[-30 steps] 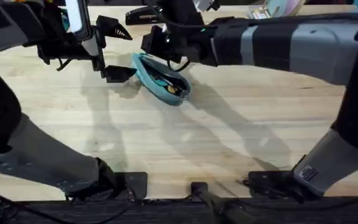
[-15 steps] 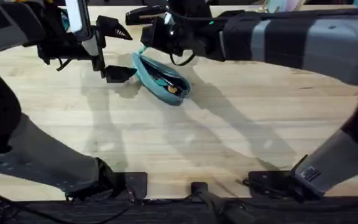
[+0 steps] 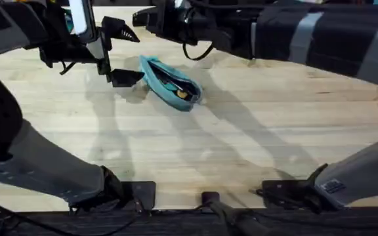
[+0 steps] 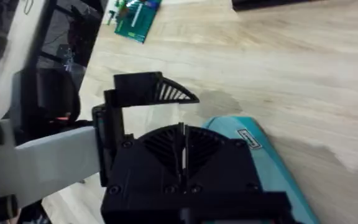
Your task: Unzip the bag, pick up the pens from the table one at a time and place them inside, then zip the bag closed.
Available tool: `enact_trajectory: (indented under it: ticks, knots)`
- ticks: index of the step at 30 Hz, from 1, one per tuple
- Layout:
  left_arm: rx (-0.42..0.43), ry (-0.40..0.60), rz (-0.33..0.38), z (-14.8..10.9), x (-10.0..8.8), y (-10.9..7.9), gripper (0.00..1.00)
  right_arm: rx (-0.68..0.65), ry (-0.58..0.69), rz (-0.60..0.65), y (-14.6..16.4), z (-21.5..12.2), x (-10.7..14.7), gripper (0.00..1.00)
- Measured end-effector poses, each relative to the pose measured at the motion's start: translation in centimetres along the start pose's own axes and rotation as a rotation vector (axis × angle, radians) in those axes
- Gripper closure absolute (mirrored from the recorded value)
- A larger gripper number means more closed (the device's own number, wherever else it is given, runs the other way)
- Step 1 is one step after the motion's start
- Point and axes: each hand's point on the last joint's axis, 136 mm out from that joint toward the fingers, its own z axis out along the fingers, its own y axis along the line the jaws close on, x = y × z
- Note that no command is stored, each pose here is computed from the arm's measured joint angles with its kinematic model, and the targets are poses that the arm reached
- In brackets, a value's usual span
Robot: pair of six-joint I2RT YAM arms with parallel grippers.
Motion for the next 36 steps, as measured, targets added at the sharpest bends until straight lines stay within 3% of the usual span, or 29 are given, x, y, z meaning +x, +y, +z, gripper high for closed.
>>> enact_trajectory:
  ticks: [4, 5, 10, 11, 25, 36]
  knots:
    - [0.000, 0.000, 0.000, 0.0, 0.0, 0.0, 0.008, -0.014, -0.017, -0.028, 0.7, -0.8, -0.6, 0.958]
    - [0.000, 0.000, 0.000, 0.0, 0.0, 0.0, 0.008, -0.017, -0.020, -0.035, 0.9, -1.0, -0.8, 0.865]
    - [0.000, 0.000, 0.000, 0.0, 0.0, 0.0, 0.008, -0.022, -0.019, -0.082, 1.4, -1.5, -0.8, 0.130]
    - [0.000, 0.000, 0.000, 0.0, 0.0, 0.0, 0.008, -0.020, -0.014, -0.093, 1.4, -1.5, -0.6, 0.038]
    - [0.000, 0.000, 0.000, 0.0, 0.0, 0.0, 0.008, 0.014, 0.059, -0.098, 0.9, -1.5, 1.5, 0.004]
    - [0.000, 0.000, 0.000, 0.0, 0.0, 0.0, 0.008, 0.142, 0.083, -0.027, -1.5, -1.7, 2.7, 0.004]
